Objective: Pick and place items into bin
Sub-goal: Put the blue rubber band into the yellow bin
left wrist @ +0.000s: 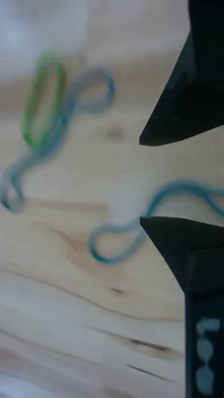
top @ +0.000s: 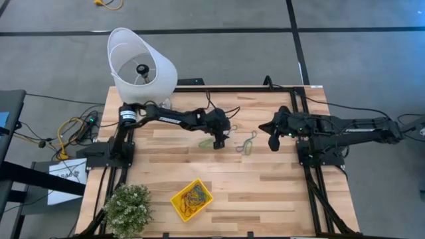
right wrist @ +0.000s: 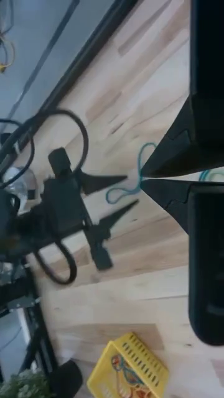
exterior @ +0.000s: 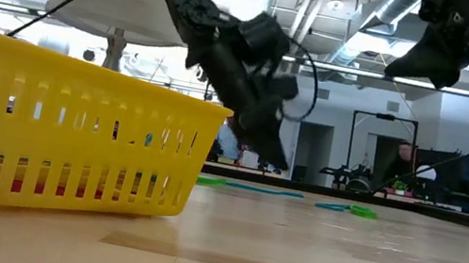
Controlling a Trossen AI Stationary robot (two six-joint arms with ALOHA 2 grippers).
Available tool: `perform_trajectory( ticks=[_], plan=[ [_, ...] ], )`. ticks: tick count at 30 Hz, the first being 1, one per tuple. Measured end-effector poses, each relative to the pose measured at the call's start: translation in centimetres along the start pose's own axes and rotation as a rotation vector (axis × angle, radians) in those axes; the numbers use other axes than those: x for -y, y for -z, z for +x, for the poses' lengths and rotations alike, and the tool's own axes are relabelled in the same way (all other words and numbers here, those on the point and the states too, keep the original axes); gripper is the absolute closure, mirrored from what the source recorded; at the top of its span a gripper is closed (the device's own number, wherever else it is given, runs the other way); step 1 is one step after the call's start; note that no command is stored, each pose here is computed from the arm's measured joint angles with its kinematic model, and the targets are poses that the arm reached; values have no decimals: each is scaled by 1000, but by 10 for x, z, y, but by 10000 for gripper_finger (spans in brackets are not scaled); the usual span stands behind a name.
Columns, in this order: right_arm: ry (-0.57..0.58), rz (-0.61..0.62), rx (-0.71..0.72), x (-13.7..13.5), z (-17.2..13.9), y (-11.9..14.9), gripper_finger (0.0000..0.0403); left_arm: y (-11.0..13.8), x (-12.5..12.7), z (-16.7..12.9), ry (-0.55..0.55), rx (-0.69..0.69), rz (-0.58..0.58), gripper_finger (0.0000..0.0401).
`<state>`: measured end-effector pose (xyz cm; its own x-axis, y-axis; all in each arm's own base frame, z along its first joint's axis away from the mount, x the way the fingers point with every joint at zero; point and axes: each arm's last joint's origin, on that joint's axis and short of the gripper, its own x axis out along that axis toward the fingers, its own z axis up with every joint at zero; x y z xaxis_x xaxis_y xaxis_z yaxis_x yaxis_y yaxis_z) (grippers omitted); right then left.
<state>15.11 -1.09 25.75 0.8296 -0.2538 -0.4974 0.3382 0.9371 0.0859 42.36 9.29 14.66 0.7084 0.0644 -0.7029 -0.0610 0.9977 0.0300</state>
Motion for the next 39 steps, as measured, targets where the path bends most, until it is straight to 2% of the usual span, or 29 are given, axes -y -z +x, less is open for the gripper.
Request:
perform_trajectory(
  ticks=[7,11,20,24,28,34,39],
  plan=[
    [10,-11,-46,-2,9,2,391,16,-7,17,-88,-65,-100,211],
    [15,-16,-69,-3,14,4,391,15,-8,16,-86,-55,-130,211],
    [22,-23,-97,-4,20,6,391,22,0,28,-72,-78,-134,211],
    [22,-23,-98,-4,20,6,391,23,7,29,-106,-91,-150,215],
    [22,-22,-95,-4,20,5,391,24,7,30,-132,-100,-218,253],
    [21,-22,-93,-4,20,5,391,32,2,28,-99,-173,-267,377],
    [21,-21,-91,-4,20,5,391,27,10,24,-62,-165,-255,398]
  ],
)
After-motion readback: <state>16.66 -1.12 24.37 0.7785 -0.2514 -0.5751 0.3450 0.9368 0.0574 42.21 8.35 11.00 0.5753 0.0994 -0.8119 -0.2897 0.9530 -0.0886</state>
